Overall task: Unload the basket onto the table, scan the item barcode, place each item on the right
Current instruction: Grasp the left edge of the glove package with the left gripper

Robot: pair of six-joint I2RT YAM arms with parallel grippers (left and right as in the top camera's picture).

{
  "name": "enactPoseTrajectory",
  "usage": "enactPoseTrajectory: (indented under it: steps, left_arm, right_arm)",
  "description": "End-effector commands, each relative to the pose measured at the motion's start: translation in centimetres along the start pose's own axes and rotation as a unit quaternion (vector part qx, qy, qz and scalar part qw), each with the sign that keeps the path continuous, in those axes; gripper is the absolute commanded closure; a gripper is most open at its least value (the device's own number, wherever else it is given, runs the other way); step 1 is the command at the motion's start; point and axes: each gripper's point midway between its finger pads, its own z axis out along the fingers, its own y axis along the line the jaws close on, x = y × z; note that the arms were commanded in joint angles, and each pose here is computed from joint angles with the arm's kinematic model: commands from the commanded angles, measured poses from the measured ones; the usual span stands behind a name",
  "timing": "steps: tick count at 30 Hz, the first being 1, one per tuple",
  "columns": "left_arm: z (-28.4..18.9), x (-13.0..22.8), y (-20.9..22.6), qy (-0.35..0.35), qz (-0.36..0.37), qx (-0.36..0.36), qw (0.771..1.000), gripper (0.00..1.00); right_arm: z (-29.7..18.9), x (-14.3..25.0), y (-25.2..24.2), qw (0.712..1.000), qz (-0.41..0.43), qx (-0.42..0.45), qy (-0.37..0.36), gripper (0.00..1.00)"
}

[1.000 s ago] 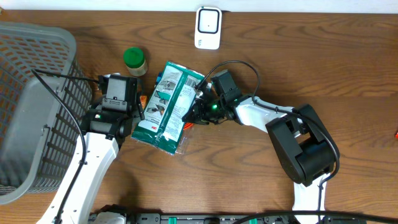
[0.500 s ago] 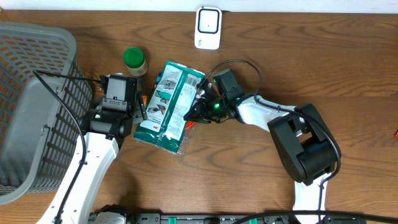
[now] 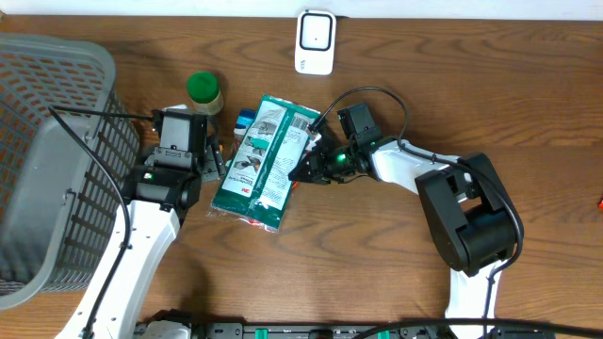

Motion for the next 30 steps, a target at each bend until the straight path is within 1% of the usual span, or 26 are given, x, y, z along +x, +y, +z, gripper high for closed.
enactPoseTrajectory:
  steps: [1, 4, 9, 13, 15, 19, 22, 30]
  left_arm:
    - [0.3, 0.2, 0.1, 0.004, -0.011, 0.000, 1.000, 0.16]
    - [0.5, 0.4, -0.1, 0.008, -0.010, 0.004, 1.000, 0.16]
    - [1.5, 0.9, -2.2, 0.029, -0.008, 0.055, 0.998, 0.16]
    - [3.7, 1.5, -2.8, 0.046, -0.006, 0.056, 0.997, 0.16]
    - [5.0, 2.2, -3.5, 0.067, -0.007, 0.072, 0.995, 0.16]
    - [6.8, 4.2, -5.8, 0.126, -0.028, 0.155, 0.979, 0.16]
    - [7.3, 5.0, -6.5, 0.155, -0.048, 0.200, 0.966, 0.16]
    - [5.8, 3.9, -7.2, 0.169, -0.096, 0.310, 0.931, 0.17]
  right_arm:
    - [0.2, 0.6, -0.2, 1.000, -0.005, -0.015, 0.014, 0.99]
    - [0.2, 0.6, -0.2, 1.000, -0.005, -0.015, 0.014, 0.99]
    - [0.2, 0.6, -0.2, 1.000, -0.005, -0.015, 0.014, 0.99]
    - [0.2, 0.7, -0.2, 1.000, -0.003, -0.015, 0.015, 0.99]
    - [0.2, 0.7, -0.2, 1.000, -0.002, -0.014, 0.016, 0.99]
    - [0.2, 0.8, -0.3, 1.000, 0.001, -0.013, 0.018, 0.99]
    - [0.2, 0.9, -0.3, 1.000, 0.003, -0.012, 0.019, 0.99]
    - [0.2, 1.0, -0.7, 1.000, 0.000, -0.004, 0.018, 0.99]
